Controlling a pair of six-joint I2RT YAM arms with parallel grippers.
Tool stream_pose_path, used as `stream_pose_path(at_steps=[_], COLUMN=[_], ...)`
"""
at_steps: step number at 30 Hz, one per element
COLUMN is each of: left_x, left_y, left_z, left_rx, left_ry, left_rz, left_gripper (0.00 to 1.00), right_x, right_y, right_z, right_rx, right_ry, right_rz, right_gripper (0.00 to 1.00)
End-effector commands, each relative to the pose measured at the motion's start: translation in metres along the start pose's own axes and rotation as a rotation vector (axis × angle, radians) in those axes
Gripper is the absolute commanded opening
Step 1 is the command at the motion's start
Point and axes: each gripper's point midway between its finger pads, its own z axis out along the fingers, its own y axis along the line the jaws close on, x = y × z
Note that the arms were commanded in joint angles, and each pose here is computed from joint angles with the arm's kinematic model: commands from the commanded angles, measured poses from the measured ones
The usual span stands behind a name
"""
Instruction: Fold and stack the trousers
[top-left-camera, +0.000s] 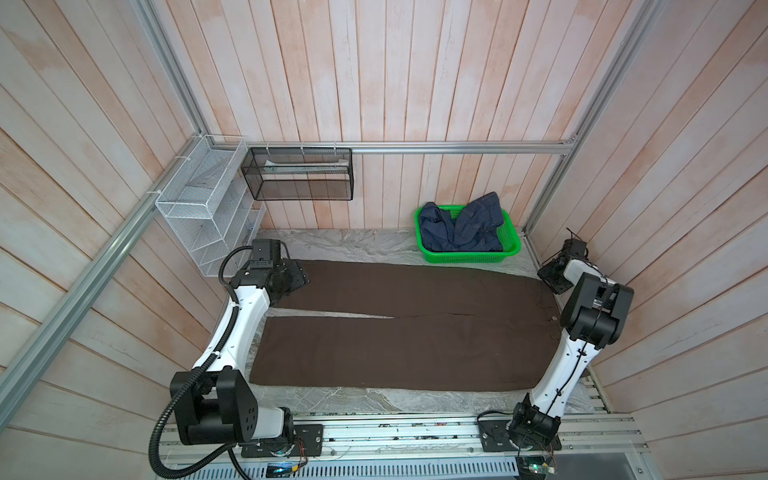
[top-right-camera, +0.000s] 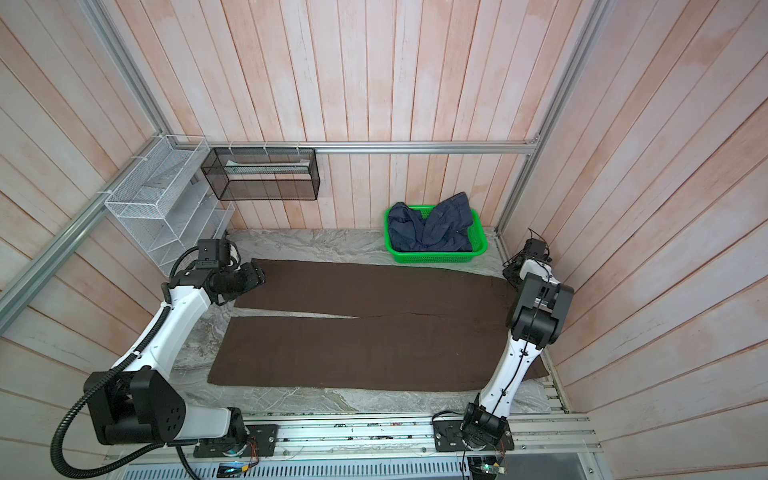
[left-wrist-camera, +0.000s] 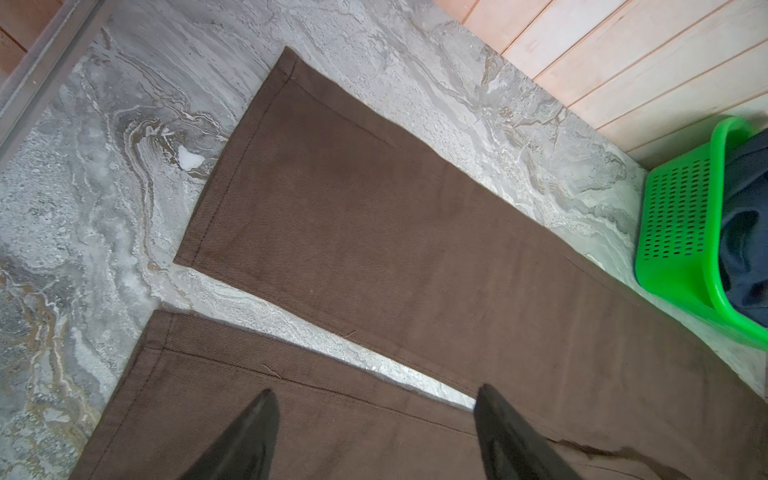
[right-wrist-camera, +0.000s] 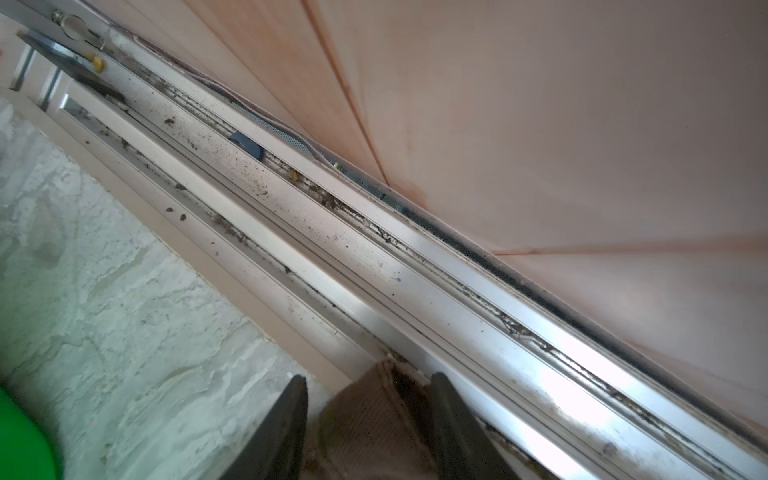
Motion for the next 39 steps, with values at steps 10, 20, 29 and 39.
stream_pose_path(at_steps=[10, 20, 29, 39], left_x=[-0.007, -0.015, -0.04, -0.072], left_y=[-0.002, 0.001, 0.012, 0.032], left_z=[-0.005, 0.007, 0.042, 0.104], left_rx=[-0.009, -0.019, -0.015, -0.047], left_ry=[-0.021, -0.03, -0.027, 0.016], left_rz=[0.007, 0.005, -0.028, -0.078], left_gripper=[0.77, 0.77, 0.77, 0.77], right_x=[0.003, 0.0, 0.017, 0.03], right_y=[0.009, 0.027, 0.031, 0.023], right_z=[0.005, -0.038, -0.08, -0.087], right_rx=[-0.062, -0.118, -0.167, -0.167], right_ry=[0.03, -0.014, -0.041, -0.024], right_rz=[0.007, -0.029, -0.066, -0.085], right_gripper=[0.16, 0.0, 0.0, 0.0])
